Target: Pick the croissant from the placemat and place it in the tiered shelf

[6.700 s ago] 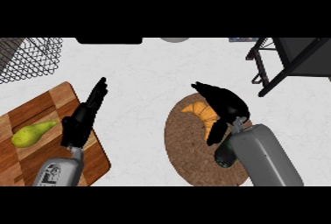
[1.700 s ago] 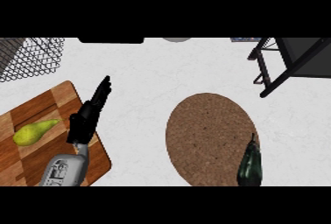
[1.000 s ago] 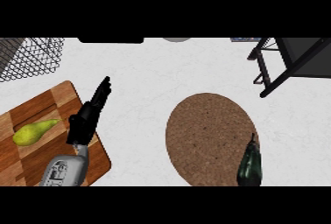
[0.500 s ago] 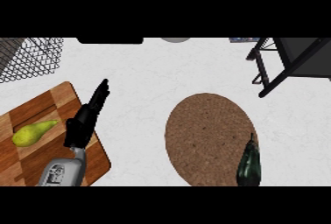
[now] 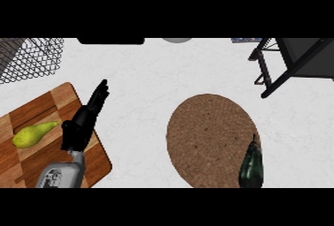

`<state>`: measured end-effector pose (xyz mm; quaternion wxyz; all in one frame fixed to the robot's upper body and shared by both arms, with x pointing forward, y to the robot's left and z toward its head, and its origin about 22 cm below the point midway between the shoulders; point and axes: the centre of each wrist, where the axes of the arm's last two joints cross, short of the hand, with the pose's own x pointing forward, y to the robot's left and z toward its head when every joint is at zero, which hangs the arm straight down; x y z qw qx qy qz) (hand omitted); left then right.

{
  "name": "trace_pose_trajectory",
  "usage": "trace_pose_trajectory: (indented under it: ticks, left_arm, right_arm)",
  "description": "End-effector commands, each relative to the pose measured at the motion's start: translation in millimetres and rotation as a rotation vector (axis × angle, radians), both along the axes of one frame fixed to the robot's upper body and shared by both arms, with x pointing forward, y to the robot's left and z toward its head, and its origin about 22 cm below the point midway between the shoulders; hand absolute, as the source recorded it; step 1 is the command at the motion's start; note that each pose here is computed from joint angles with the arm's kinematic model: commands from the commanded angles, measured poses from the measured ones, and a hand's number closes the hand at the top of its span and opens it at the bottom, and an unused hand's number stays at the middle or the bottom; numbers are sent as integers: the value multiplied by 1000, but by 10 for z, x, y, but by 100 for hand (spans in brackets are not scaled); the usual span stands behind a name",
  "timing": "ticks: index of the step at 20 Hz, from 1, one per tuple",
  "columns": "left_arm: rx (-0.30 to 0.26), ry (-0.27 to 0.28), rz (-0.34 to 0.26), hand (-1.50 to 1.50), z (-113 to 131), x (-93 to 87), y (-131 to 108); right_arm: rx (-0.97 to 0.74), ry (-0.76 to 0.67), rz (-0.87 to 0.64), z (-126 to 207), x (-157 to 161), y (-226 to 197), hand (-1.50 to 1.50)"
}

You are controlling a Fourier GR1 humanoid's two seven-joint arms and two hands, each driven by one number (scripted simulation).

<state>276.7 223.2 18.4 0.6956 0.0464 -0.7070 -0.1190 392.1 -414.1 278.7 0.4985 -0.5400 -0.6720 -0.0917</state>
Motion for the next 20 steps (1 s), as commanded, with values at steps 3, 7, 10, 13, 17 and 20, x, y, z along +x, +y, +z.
trace_pose_trajectory:
  ticks: [3,7,10,13,17,20]
  left_arm:
    - [3,2,-11,0,46,-2,61]
    - [-20,10,-10,0,-56,52,16]
    - [7,4,25,0,8,51,123]
    - [-5,6,2,0,-54,28,69]
    - [7,10,27,0,-29,50,126]
    - [-1,15,34,0,-33,51,17]
  right_arm:
    - [80,-83,40,34,-28,-1,-150]
    - [233,-274,7,575,-269,-299,-150]
    - [279,-339,-42,847,-574,-436,-150]
    - [297,-311,-95,981,-765,-650,-150]
    - [398,-188,-161,872,-1154,-1069,-150]
    - [390,-88,-181,1035,-1563,-1331,-150]
